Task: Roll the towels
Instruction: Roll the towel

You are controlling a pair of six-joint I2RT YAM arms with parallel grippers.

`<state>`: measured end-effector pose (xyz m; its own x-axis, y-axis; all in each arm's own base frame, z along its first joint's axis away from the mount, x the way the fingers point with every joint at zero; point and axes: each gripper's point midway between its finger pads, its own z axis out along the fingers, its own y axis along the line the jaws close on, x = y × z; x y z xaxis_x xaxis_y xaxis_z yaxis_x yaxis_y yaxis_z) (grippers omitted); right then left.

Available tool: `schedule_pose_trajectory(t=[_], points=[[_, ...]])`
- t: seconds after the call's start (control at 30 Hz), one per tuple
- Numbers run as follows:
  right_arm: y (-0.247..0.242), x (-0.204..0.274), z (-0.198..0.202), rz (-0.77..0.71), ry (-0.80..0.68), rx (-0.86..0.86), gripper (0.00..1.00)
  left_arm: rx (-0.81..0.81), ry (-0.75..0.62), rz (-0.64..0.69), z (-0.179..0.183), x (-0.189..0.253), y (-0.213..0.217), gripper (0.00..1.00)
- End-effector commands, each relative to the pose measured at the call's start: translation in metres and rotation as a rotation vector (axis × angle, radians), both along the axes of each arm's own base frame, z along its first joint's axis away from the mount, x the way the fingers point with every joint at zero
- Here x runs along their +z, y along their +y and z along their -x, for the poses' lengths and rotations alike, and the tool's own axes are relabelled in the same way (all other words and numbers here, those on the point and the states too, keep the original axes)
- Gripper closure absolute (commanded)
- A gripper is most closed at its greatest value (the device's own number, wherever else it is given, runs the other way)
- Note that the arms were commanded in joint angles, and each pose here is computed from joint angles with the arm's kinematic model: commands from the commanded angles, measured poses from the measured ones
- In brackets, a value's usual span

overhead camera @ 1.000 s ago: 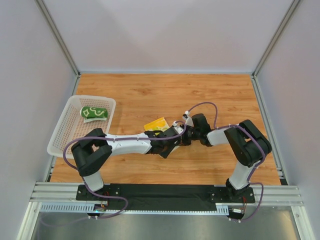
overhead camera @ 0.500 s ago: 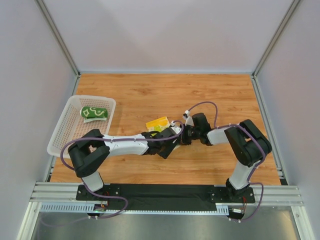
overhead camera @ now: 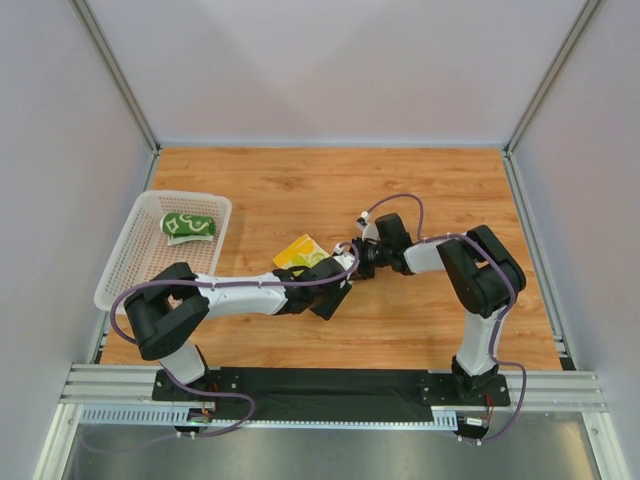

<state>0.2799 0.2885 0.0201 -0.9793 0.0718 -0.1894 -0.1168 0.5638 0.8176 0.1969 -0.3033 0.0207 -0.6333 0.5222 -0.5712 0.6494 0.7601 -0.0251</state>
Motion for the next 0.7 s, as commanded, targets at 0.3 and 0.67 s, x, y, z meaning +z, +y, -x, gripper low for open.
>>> schedule_pose_trajectory(t=[0.3, 0.67], points=[[-0.007, -0.023, -0.032, 0.144, -0.006, -0.045, 0.97, 0.102, 0.148, -0.365, 0.044, -0.052, 0.077, 0.54], [-0.021, -0.030, -0.030, 0.223, 0.023, -0.033, 0.97, 0.073, 0.170, -0.353, 0.051, -0.053, 0.066, 0.97]])
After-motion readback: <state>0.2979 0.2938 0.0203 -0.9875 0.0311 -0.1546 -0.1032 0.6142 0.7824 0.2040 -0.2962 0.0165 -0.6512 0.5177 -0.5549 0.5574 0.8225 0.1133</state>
